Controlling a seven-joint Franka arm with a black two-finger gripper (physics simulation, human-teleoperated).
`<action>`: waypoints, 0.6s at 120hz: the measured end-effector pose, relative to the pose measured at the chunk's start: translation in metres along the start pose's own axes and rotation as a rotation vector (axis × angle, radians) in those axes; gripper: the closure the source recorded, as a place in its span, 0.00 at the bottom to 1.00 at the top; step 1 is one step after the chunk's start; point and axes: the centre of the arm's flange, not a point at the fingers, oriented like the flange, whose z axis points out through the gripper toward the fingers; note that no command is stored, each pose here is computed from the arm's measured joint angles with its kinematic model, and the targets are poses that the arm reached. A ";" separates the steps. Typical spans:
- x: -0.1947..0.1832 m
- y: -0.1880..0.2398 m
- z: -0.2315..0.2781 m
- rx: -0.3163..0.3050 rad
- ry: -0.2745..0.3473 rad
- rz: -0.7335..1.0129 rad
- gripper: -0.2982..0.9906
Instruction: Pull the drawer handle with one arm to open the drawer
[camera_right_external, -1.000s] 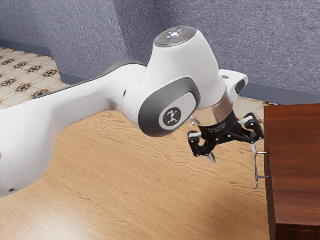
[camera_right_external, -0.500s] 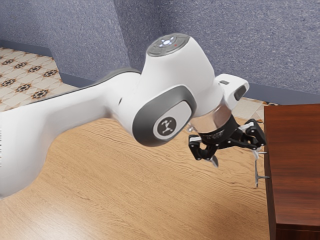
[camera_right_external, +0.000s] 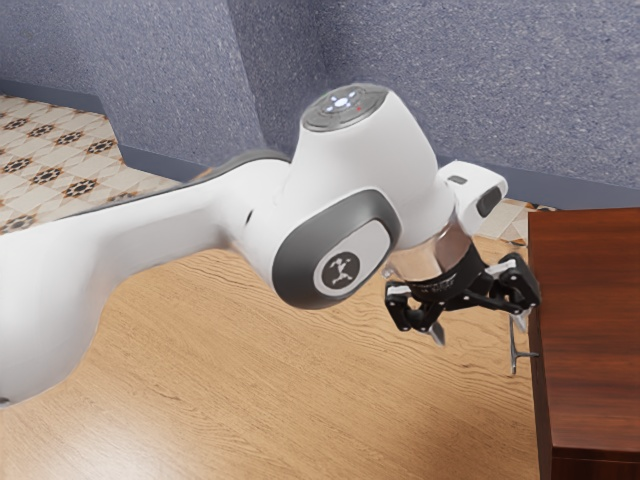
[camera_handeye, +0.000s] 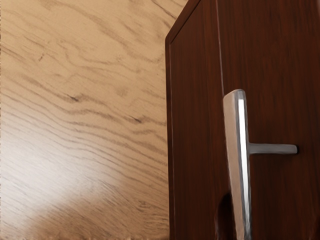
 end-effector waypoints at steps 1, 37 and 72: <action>0.000 0.000 0.000 0.000 0.000 0.000 0.23; 0.003 -0.004 0.004 -0.002 -0.006 -0.011 0.30; -0.002 0.000 0.009 -0.006 -0.010 -0.009 0.44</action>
